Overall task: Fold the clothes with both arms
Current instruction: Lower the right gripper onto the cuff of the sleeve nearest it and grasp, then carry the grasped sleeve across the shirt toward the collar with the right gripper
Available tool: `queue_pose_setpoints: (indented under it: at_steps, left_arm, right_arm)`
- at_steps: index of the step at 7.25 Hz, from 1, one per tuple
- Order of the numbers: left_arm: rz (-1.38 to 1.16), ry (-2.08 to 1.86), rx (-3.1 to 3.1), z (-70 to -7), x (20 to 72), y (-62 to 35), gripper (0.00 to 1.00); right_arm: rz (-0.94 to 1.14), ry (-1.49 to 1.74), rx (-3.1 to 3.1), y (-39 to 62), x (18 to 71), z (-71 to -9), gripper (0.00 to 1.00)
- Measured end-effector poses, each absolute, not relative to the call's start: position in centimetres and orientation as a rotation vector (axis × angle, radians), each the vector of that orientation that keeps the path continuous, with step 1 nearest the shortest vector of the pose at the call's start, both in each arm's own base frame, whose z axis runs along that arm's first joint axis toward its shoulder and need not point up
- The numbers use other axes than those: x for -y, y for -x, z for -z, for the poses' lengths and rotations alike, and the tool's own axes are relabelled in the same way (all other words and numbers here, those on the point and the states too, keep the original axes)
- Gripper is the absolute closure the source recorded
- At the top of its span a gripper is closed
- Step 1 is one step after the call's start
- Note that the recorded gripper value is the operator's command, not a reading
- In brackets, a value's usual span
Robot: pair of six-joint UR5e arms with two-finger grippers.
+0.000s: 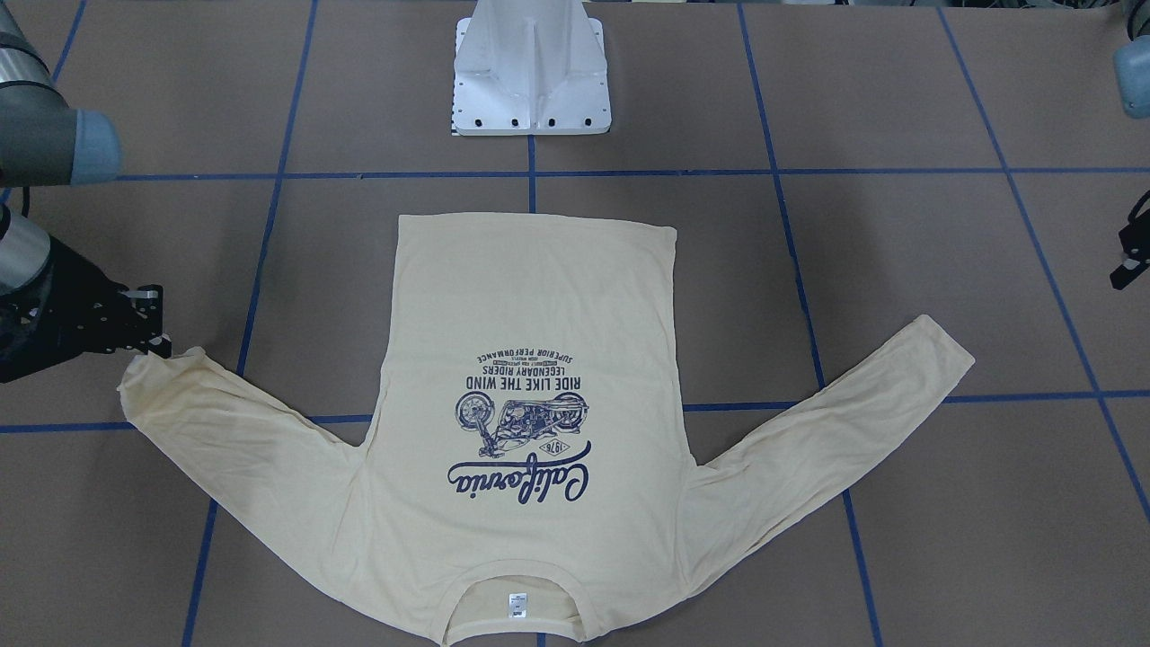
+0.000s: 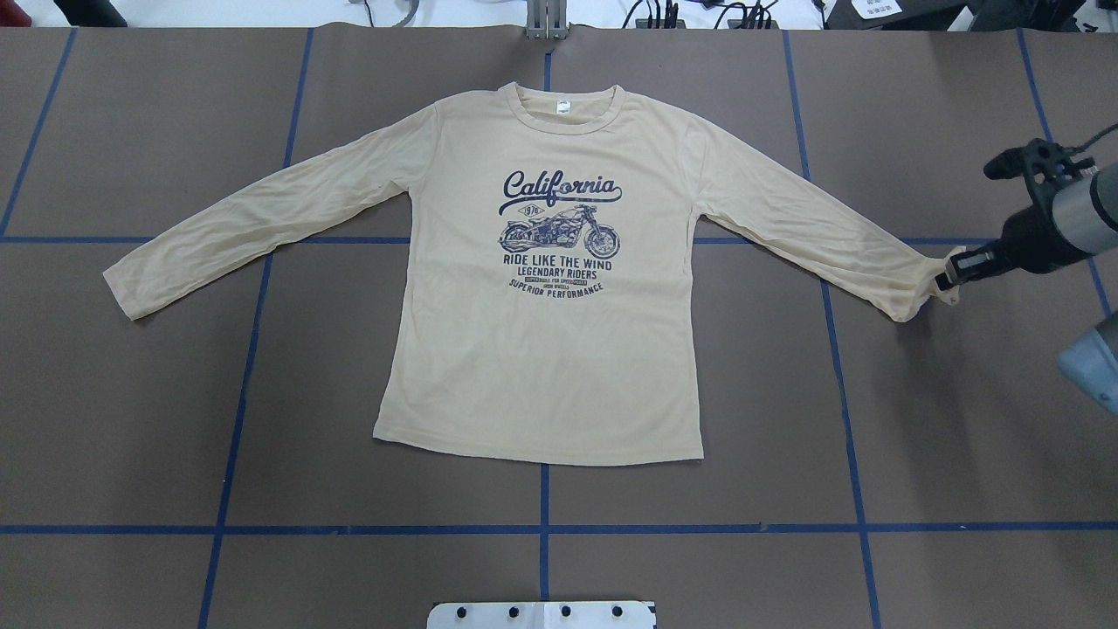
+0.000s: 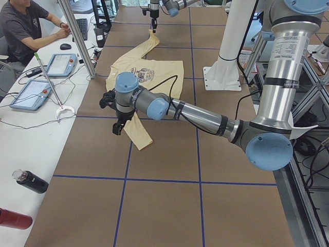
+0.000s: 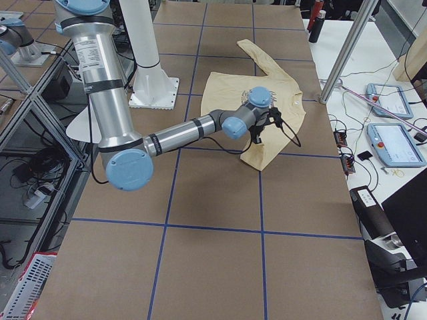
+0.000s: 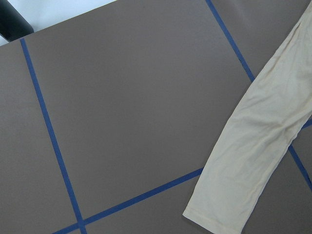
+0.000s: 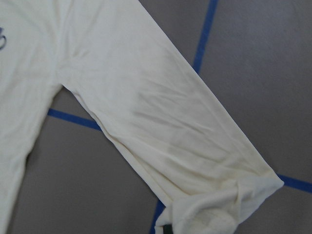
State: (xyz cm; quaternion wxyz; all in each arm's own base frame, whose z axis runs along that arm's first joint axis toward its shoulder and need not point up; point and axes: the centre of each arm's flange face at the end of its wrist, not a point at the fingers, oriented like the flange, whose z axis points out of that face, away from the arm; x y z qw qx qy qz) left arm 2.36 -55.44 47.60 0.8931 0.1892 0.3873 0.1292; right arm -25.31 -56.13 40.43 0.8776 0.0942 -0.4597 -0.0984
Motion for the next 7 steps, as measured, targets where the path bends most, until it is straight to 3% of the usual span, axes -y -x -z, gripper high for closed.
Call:
queue_pose_setpoints:
  at_steps: [4,7]
  left_arm:
    - [-0.256,-0.374,-0.834,-47.7,55.6,-2.6,0.00]
    - [-0.249,-0.352,-0.837,-48.8,55.8,-2.7,0.00]
  right_arm:
    - [0.231,-0.234,0.974,31.7,64.9,-23.5,1.00]
    - [0.273,-0.312,0.999,35.7,68.4,-12.9,1.00]
